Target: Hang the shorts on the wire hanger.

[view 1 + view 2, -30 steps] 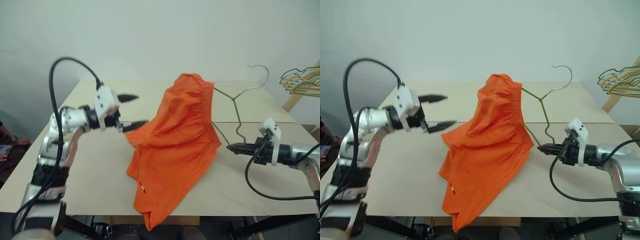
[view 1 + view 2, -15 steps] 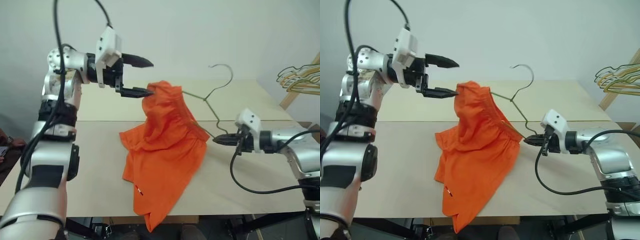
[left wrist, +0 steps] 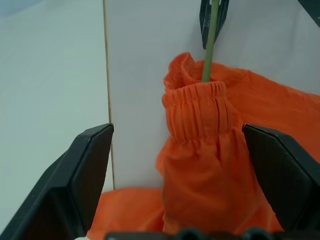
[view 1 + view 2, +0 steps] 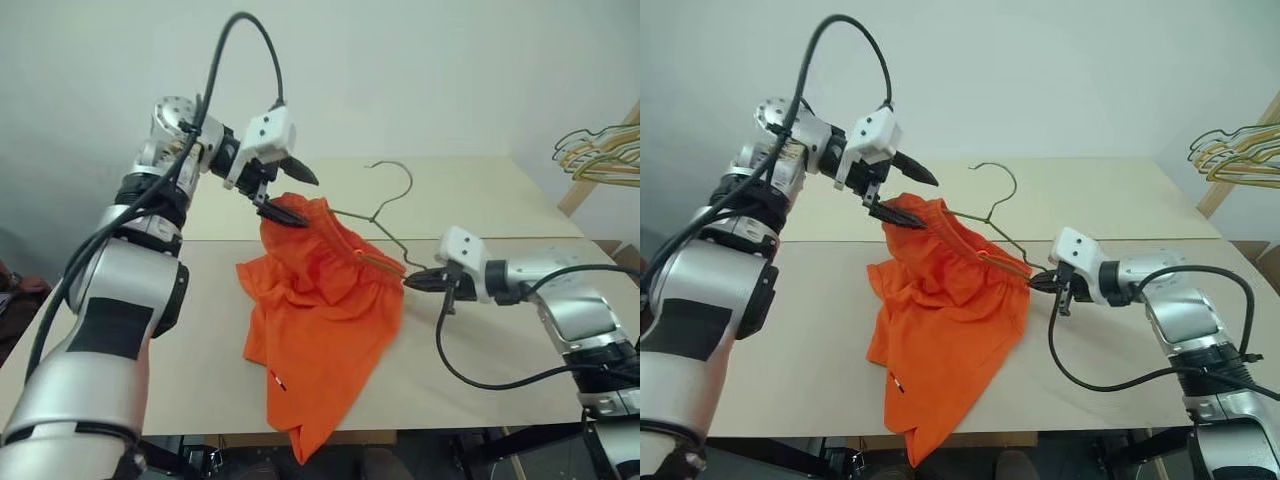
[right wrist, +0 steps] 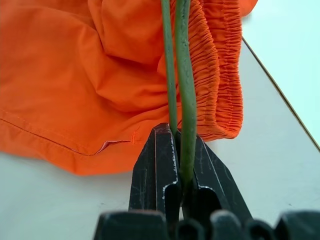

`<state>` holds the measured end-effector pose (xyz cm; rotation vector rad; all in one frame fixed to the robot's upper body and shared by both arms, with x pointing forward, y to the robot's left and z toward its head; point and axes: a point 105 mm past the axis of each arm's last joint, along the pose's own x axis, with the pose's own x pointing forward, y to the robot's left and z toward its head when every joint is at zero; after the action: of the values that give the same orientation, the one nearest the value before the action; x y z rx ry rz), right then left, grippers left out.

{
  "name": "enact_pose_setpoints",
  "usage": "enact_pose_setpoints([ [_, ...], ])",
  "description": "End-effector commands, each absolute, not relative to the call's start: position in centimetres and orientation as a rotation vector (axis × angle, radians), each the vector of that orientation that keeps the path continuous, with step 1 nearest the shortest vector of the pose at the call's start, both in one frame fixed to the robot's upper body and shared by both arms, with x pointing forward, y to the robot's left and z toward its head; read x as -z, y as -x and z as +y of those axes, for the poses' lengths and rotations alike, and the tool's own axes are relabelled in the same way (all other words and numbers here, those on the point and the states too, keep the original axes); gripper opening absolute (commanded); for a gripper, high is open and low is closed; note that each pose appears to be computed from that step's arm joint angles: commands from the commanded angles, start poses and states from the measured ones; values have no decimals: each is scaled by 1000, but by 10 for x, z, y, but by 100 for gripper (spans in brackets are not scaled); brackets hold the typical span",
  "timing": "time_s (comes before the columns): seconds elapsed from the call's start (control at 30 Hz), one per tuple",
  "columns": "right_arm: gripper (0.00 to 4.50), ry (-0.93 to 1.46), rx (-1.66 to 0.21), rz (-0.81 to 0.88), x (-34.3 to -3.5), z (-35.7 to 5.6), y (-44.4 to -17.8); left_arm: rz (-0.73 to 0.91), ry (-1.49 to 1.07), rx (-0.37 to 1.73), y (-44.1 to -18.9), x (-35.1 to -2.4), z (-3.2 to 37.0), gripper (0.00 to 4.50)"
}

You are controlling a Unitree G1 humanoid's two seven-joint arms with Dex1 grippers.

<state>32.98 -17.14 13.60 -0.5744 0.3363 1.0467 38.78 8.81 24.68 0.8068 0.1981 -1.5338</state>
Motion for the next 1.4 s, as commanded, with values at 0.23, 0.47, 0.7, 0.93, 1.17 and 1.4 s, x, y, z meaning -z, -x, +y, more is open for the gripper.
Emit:
enact_pose_setpoints([
  [0.23, 0, 651, -1045, 265, -150, -167, -330, 225, -776, 1589, -383, -247, 73, 262],
  [0.47, 0, 698, -1022, 241, -146, -168, -332, 264, -797, 1592, -384, -235, 75, 41],
  [0.7, 0, 730, -993, 135, -153, -167, -336, 257, -801, 1581, -386, -234, 78, 4],
  [0.93, 192, 683, -891, 147, -161, -196, -342, 201, -816, 1563, -386, -246, 83, 0],
  [1.17, 285, 346, -713, 212, -167, -251, -342, 112, -756, 1527, -386, -263, 94, 0],
  [1.4, 285, 99, -742, 308, -125, -245, -321, 87, -753, 1506, -387, -270, 99, 0],
])
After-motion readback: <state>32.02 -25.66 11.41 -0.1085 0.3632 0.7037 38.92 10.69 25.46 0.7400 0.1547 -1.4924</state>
